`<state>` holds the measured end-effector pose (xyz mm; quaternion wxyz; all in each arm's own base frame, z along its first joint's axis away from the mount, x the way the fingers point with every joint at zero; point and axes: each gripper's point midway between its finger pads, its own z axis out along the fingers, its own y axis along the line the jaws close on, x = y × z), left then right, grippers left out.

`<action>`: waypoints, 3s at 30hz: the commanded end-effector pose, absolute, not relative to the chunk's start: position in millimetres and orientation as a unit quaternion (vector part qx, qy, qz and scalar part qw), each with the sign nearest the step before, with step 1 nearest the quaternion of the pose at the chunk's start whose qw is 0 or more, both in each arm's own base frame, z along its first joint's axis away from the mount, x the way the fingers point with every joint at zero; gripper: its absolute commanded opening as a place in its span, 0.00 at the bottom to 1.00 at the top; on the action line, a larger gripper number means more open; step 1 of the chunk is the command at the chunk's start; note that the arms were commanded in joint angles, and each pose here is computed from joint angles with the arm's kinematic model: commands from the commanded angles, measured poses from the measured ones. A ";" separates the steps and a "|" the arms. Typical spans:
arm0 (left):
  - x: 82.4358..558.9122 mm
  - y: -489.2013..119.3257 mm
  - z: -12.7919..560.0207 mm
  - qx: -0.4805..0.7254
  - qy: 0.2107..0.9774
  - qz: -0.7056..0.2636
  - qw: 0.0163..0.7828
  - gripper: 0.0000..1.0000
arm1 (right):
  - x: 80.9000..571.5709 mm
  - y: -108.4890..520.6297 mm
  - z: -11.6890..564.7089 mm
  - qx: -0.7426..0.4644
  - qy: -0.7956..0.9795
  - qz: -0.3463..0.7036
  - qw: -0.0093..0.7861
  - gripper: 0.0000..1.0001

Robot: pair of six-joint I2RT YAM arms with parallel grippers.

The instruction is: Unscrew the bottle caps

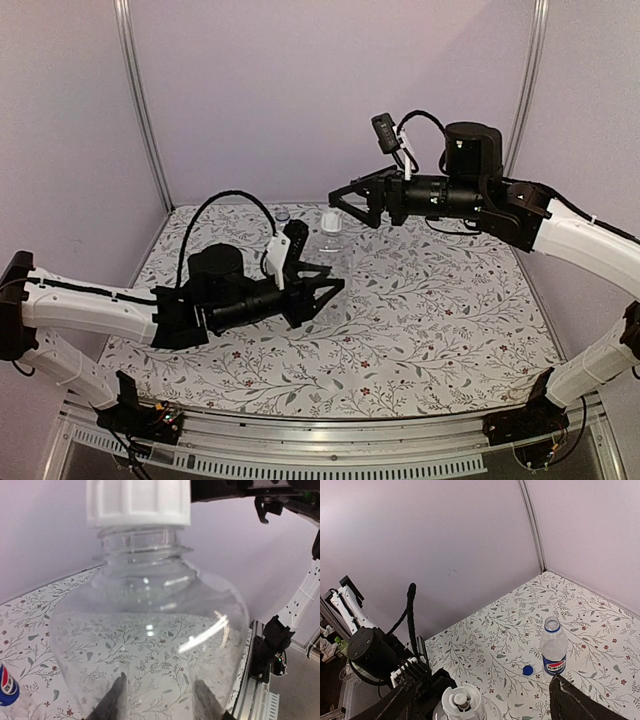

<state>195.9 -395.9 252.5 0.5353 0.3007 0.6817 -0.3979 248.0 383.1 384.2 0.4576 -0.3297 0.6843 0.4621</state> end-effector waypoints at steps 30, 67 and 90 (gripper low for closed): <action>213.3 -386.4 254.2 0.266 0.704 -0.336 0.567 0.38 | 246.2 421.4 349.5 -0.340 0.711 0.453 0.416 0.10; 122.2 -391.0 276.7 0.459 0.532 -0.531 0.475 0.39 | 162.8 402.5 374.6 -0.563 0.507 0.550 0.352 0.42; 224.0 -392.2 271.6 0.314 0.640 -0.320 0.624 0.39 | 259.3 381.9 395.5 -0.326 0.681 0.419 0.504 0.88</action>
